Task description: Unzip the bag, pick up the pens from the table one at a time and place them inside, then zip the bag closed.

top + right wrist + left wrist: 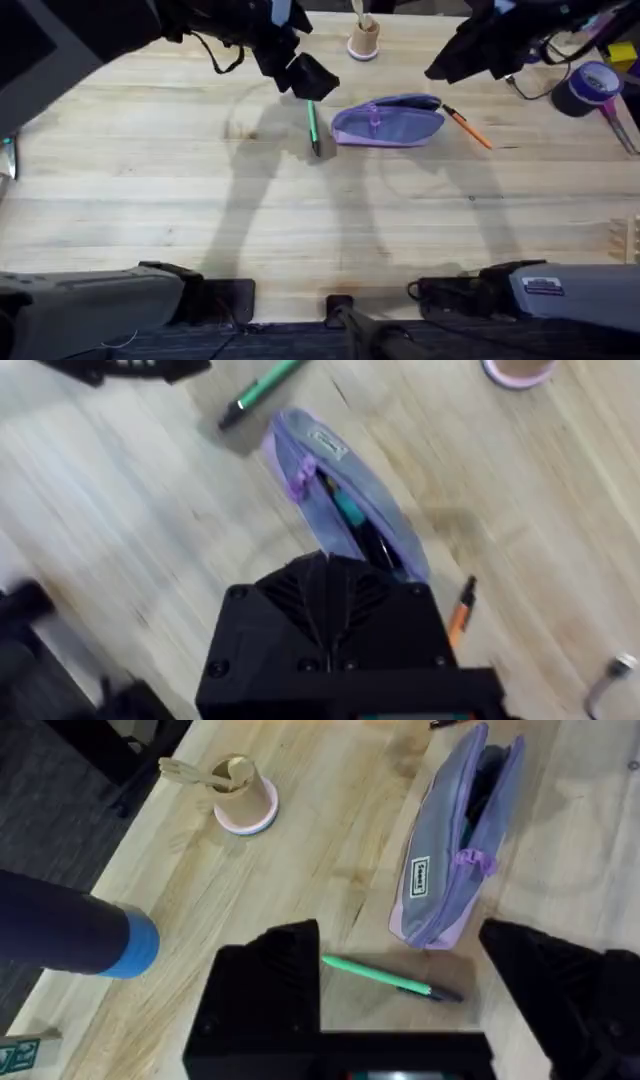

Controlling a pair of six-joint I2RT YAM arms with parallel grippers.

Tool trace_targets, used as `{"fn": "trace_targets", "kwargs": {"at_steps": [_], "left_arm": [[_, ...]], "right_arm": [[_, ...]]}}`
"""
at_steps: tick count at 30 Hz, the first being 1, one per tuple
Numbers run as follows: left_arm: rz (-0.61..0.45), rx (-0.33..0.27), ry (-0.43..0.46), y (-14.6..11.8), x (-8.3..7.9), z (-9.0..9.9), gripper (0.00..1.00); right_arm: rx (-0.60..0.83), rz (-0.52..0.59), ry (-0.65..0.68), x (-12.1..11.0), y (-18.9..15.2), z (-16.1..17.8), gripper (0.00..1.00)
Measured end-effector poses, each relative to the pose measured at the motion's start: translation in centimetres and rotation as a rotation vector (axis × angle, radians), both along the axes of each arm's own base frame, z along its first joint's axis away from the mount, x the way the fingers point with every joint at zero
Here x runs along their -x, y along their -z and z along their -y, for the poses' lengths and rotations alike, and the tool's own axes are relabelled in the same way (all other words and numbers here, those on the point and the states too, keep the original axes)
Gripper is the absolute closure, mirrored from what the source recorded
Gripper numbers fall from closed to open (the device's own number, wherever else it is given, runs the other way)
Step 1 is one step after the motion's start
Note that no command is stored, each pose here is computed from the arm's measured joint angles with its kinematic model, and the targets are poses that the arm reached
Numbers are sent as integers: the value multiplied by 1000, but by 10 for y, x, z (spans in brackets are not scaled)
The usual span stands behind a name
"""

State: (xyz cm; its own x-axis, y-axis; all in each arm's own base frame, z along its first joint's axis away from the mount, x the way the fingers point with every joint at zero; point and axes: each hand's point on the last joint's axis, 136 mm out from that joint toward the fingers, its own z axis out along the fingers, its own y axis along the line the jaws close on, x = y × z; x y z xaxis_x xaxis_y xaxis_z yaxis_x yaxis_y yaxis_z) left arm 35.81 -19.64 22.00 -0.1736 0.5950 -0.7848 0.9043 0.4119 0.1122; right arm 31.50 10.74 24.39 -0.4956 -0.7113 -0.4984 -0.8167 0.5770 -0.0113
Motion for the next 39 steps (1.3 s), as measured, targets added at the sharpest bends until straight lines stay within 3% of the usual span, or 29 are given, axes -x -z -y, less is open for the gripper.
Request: {"fn": "trace_targets", "kwargs": {"at_steps": [7, 13, 19, 30, 39], "left_arm": [[0, 0, 0, 0, 0, 0, 7], [0, 0, 0, 0, 0, 0, 7], [3, -8, -8, 1, -1, -1, 8], [4, -16, -15, 1, -2, -3, 7], [-3, -18, -15, 3, -1, -3, 7]], "right_arm": [[197, -10, -98, -1, 16, 2, 973], [284, -38, -176, -9, 39, 4, 972], [309, -11, -210, -19, 43, 5, 972], [301, -15, -231, -16, 43, 3, 972], [330, -49, -366, -19, 66, 1, 972]]}}
